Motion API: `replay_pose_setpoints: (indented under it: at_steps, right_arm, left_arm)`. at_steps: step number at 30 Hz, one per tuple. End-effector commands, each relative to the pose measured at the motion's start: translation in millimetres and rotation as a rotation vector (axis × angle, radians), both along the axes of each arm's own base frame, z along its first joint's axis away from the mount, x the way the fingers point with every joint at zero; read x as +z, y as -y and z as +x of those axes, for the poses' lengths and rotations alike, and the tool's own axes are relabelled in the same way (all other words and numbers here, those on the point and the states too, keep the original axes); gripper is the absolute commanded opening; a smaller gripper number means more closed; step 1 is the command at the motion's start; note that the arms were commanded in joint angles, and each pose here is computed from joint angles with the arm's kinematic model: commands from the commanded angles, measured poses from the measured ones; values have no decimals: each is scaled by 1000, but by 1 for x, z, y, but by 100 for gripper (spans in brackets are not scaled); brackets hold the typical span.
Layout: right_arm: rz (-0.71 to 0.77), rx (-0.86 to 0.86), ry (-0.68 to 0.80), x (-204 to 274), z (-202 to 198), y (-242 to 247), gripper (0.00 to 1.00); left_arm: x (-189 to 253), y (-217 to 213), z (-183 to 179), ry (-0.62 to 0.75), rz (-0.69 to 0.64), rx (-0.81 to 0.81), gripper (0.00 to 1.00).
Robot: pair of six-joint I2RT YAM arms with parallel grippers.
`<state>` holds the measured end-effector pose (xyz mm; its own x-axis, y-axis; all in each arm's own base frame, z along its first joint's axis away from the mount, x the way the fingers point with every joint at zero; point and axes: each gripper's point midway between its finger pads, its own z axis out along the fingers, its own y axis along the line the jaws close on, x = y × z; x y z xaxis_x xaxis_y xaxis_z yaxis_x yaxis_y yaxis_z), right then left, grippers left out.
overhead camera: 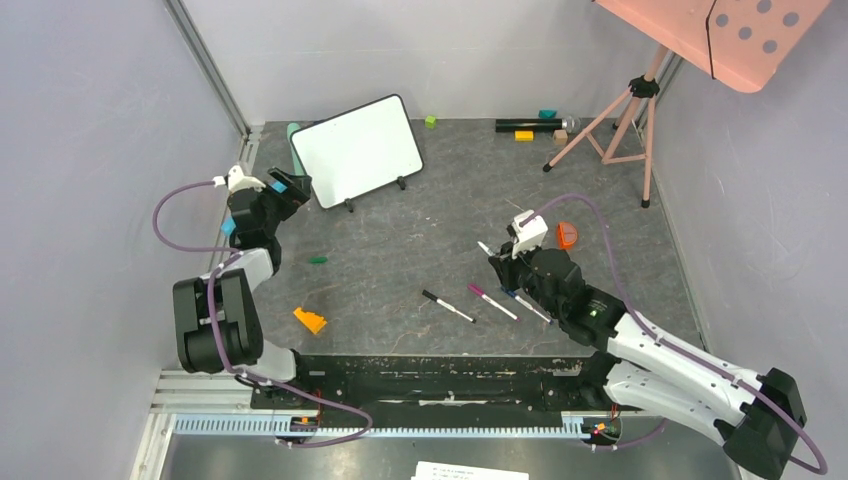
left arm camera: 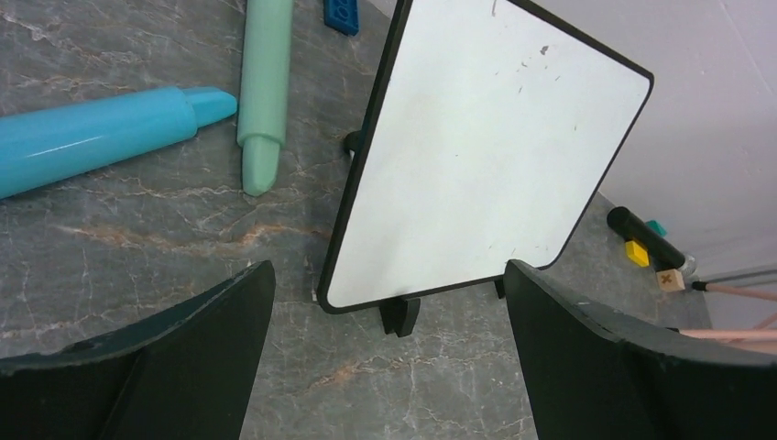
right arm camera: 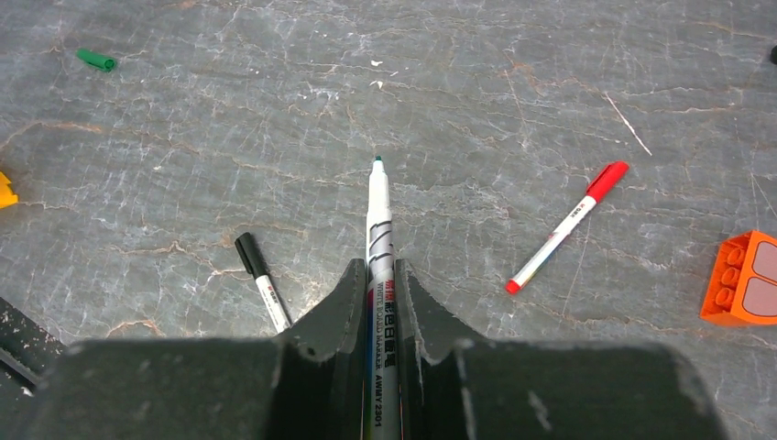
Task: Write a sentence on the whiteboard
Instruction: Place the pen cap at the center of the board, then move the whiteboard to the center of the board.
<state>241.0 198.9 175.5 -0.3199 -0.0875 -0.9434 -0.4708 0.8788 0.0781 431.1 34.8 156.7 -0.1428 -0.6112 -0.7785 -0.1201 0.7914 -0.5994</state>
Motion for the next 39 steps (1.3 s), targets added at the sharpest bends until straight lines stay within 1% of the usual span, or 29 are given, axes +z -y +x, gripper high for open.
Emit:
replay_pose_setpoints:
  at_steps: [1, 3, 6, 10, 13, 17, 20, 22, 24, 25, 28, 29, 30, 34, 36, 39]
  right_arm:
    - [54, 68, 68, 36, 4, -17, 0]
    - [48, 87, 73, 39, 5, -21, 0]
    - [26, 86, 83, 40, 7, -21, 0]
    - [12, 82, 88, 43, 11, -22, 0]
    - [1, 82, 83, 41, 14, -24, 0]
    - [-5, 84, 73, 39, 16, -27, 0]
    - [-13, 83, 66, 36, 18, -28, 0]
    - [-18, 81, 62, 34, 19, -29, 0]
    - [-16, 82, 57, 34, 19, -30, 0]
    - [-12, 83, 57, 34, 20, -30, 0]
    - [-6, 94, 52, 35, 19, -34, 0]
    - [-5, 96, 51, 36, 20, -35, 0]
    - [-7, 99, 49, 35, 20, -35, 0]
    - [-8, 102, 43, 34, 19, -36, 0]
    - [-6, 105, 41, 34, 18, -36, 0]
    - [5, 101, 44, 36, 17, -34, 0]
  left_arm:
    - [8, 4, 23, 2, 43, -118, 100]
    - [10, 15, 34, 14, 42, -226, 100]
    - [14, 19, 47, 96, -10, -328, 100]
    - [-1, 8, 65, 94, -28, -334, 100]
    - [-4, 6, 75, 123, -32, -340, 100]
    - [-3, 15, 85, 176, -7, -436, 100]
    - [-9, 13, 88, 196, 28, -438, 100]
    - [-13, 17, 90, 200, 24, -472, 99]
    - [-19, 22, 94, 197, -7, -518, 93]
    - [-21, 24, 95, 193, -33, -545, 88]
    - [-25, 31, 100, 197, -102, -611, 65]
    - [-25, 33, 100, 197, -119, -635, 61]
    - [-27, 33, 101, 195, -127, -642, 55]
    - [-31, 36, 99, 183, -136, -663, 42]
    - [-37, 36, 100, 155, -148, -670, 35]
    - [-45, 39, 99, 131, -176, -698, 27]
